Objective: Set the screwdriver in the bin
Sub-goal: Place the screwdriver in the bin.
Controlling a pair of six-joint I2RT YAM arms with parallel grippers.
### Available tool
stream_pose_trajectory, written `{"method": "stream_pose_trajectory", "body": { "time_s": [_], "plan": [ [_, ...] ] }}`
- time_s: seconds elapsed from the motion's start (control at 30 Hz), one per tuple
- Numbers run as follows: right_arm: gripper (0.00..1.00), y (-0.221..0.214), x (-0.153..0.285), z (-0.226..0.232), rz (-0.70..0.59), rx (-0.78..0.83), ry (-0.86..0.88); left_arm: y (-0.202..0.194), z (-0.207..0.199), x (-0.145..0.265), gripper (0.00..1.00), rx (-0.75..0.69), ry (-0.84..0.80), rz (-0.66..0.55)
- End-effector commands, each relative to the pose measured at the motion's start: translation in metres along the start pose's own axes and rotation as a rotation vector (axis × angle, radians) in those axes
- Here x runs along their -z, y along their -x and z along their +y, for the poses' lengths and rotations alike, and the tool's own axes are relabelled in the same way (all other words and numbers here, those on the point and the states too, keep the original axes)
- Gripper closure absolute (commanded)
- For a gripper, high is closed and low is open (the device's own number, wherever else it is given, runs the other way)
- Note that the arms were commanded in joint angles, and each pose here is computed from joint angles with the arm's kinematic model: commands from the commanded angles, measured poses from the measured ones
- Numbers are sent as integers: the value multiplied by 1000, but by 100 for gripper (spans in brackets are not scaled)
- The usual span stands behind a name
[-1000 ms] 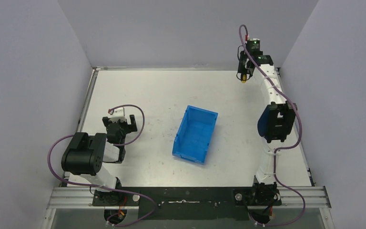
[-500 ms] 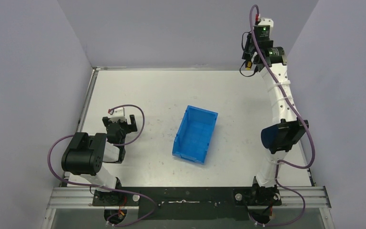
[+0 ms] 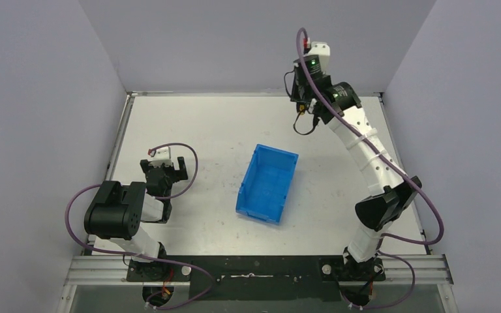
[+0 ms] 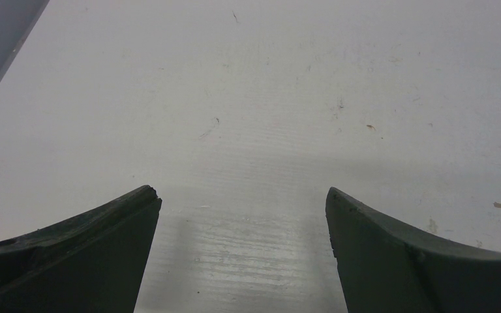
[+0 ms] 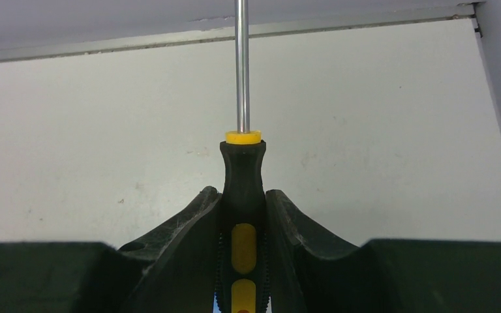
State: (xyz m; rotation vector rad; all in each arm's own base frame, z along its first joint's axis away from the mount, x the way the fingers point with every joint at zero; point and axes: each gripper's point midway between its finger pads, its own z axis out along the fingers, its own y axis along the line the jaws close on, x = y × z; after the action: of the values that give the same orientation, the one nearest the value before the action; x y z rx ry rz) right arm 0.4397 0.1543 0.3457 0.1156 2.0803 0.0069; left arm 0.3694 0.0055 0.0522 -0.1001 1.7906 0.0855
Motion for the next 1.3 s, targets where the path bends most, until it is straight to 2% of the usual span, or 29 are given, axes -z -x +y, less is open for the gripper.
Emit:
{"method": "stream_pose_trajectory", "body": {
  "time_s": [0.0,0.2,0.47,0.9,1.27],
  "plan": [
    [98,4,36,28,-98,-58,-1,23,-3,-6,3,7,-5,-76],
    [97,-39,49,69,-77,-34,53,23,-2,-6,3,6,-5,-77],
    [98,-108,56,94,-14,-26,127,23,-2,-6,3,7,-5,-78],
    [99,-219,47,104,95,-49,140,23,-2,-6,3,7,-5,-77],
    [100,-285,33,105,160,-2,114,23,-2,-6,3,7,-5,-77]
  ]
}}
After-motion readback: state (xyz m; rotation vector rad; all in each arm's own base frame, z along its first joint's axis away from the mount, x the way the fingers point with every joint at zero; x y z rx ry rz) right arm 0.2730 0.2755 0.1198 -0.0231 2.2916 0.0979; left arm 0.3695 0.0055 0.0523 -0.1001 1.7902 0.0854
